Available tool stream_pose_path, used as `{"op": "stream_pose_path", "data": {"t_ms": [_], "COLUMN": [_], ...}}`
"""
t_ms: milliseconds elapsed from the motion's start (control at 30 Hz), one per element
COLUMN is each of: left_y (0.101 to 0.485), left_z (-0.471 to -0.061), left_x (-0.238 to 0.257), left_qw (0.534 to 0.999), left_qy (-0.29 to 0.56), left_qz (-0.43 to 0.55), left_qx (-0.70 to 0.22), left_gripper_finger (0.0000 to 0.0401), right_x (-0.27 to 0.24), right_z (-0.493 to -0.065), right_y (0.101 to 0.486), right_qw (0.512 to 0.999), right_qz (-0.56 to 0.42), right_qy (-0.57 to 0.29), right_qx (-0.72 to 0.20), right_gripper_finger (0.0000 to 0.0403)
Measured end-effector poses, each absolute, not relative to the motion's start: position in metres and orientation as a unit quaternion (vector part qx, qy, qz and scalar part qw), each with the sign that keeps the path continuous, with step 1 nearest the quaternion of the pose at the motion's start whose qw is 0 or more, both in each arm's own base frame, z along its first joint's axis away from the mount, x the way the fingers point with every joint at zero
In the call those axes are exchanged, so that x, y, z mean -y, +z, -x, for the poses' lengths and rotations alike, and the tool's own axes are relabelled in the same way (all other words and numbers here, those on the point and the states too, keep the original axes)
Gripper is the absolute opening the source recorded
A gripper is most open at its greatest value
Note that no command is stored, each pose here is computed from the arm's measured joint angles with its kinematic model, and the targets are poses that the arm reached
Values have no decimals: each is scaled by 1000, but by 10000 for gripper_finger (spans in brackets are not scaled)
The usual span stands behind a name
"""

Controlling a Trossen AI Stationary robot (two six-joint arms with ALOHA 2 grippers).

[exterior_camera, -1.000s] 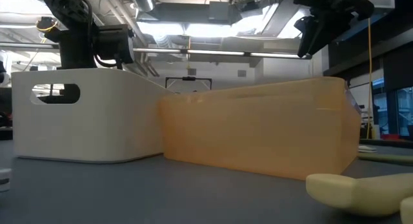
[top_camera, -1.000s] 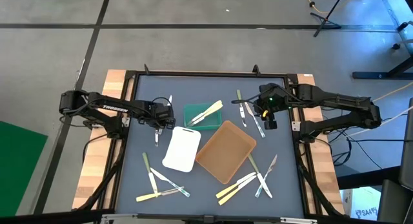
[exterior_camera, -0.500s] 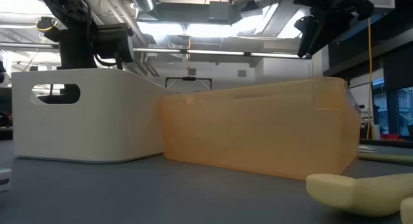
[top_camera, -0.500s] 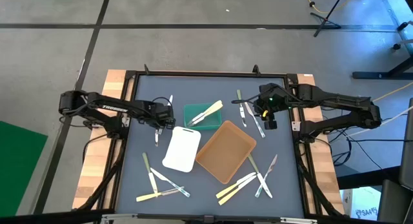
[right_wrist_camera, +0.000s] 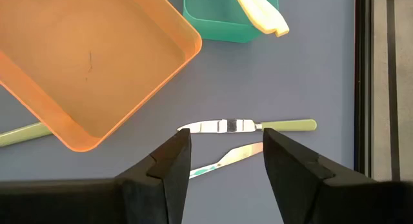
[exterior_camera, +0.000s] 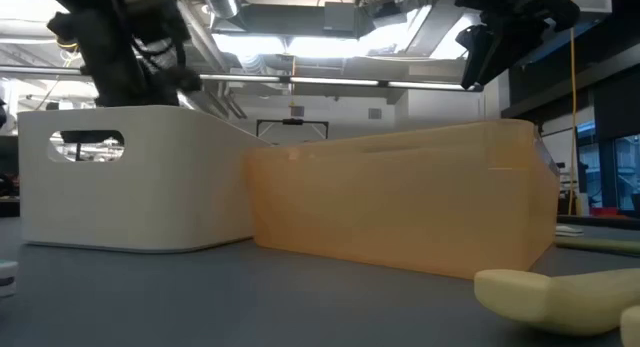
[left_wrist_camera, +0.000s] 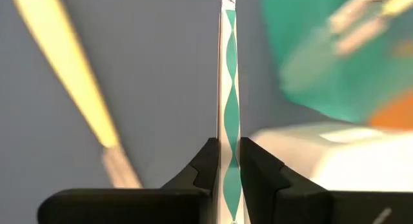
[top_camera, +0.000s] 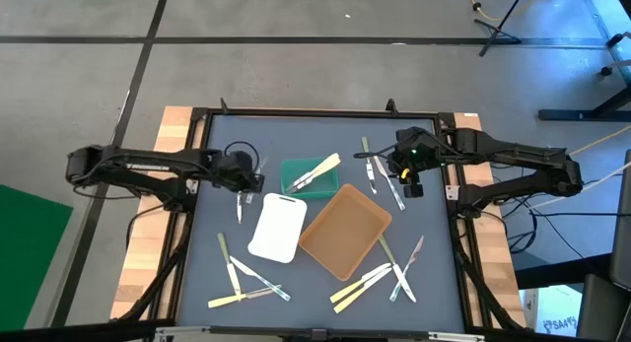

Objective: Sort silverware by color (type)
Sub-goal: Put the blue patterned knife into the white bin

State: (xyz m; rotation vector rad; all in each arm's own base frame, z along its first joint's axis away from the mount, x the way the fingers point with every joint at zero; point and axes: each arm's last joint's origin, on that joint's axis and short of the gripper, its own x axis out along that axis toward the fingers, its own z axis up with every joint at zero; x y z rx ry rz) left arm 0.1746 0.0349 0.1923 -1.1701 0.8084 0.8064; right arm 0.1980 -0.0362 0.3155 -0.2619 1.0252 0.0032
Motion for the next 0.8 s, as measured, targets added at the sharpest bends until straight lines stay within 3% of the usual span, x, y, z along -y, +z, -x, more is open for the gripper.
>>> {"op": "stream_pose_path", "data": {"t_ms": [200,433,800], "left_y": [214,227,230], "left_z": [-174,-184,-182], "left_x": [-25,0,52], "left_qw": [704,697,657], "left_qy": [247,137,81], "left_qz": [580,628,656], "left_qx": [-325,-317,-361], "left_gripper_finger": [41,41,41], "right_x": [36,36,37], "right_z": [-198,-199,-200], "right_y": [316,316,317], "right_qw": [864,865,869], "right_qz": [125,126,127], "right_qy": [1,1,-1], "right_qx": [-488,-485,-477], "right_gripper_finger": [179,179,179]}}
